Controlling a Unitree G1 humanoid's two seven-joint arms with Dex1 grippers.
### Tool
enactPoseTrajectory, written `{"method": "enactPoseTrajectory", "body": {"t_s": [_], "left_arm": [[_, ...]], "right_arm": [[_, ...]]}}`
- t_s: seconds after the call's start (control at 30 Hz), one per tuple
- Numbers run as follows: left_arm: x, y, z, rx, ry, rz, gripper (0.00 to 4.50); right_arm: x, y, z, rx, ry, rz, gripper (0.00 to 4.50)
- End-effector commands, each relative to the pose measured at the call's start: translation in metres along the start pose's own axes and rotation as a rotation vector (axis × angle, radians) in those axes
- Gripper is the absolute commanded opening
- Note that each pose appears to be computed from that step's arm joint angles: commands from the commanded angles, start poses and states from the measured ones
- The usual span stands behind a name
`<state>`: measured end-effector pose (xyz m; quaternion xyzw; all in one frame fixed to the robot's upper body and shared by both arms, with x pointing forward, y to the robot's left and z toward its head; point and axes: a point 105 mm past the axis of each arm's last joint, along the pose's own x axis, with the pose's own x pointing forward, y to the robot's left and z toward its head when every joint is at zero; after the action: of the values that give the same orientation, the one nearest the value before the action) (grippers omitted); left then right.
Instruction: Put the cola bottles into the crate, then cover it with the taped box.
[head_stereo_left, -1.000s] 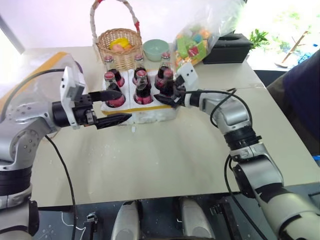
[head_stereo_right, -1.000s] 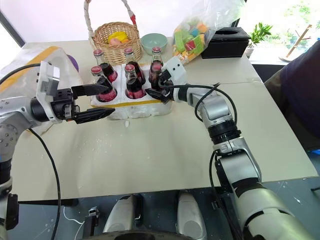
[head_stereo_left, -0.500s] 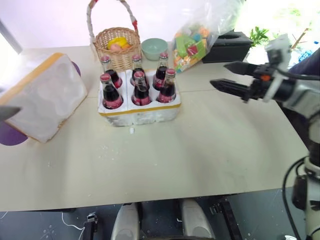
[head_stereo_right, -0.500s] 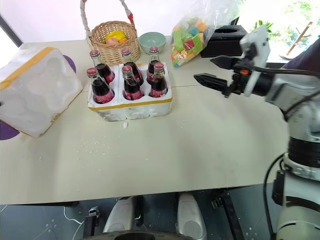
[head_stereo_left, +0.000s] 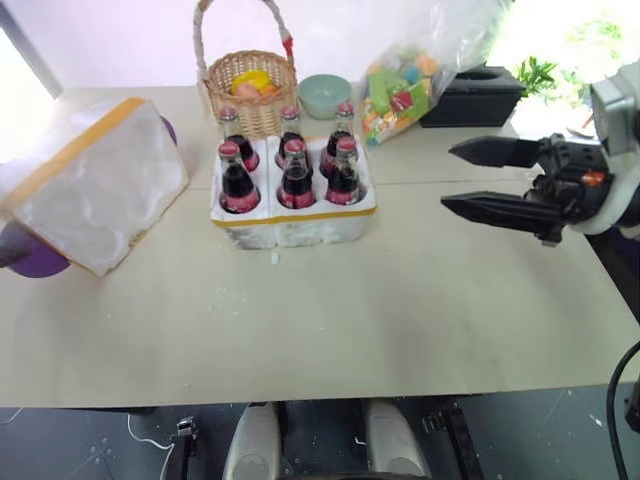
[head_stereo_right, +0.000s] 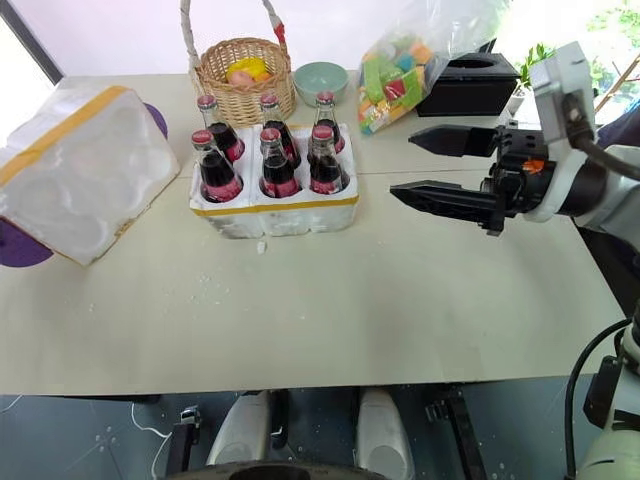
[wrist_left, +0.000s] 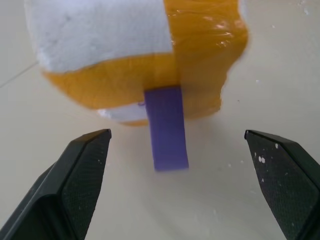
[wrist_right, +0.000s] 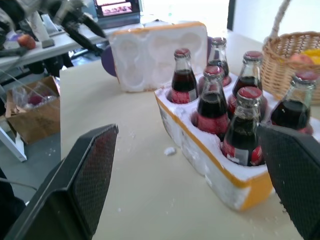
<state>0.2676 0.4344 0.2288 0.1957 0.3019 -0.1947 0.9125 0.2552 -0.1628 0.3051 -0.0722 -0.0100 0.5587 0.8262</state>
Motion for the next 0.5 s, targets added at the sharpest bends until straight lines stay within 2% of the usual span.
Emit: {"method": "enactPoseTrajectory", "body": {"t_s": [0.03, 0.23, 0.33, 0.37, 0.5], "left_arm": [[0.012, 0.008, 0.004, -0.003, 0.073, 0.035, 4.5], [0.036, 0.008, 0.012, 0.006, 0.098, 0.042, 4.5], [0.041, 0.007, 0.013, 0.01, 0.104, 0.036, 3.6], [0.041, 0.006, 0.014, 0.011, 0.104, 0.032, 3.16], [0.042, 0.007, 0.017, 0.021, 0.096, 0.043, 1.01]], "right_arm": [[-0.007, 0.006, 0.012, -0.046, -0.029, -0.027, 4.48], [-0.012, 0.008, 0.012, -0.036, -0.039, -0.079, 4.48], [-0.013, 0.011, 0.009, -0.032, -0.038, -0.09, 4.5], [-0.014, 0.011, 0.009, -0.031, -0.038, -0.094, 4.5], [-0.014, 0.01, 0.007, -0.021, -0.041, -0.112, 4.5]]}}
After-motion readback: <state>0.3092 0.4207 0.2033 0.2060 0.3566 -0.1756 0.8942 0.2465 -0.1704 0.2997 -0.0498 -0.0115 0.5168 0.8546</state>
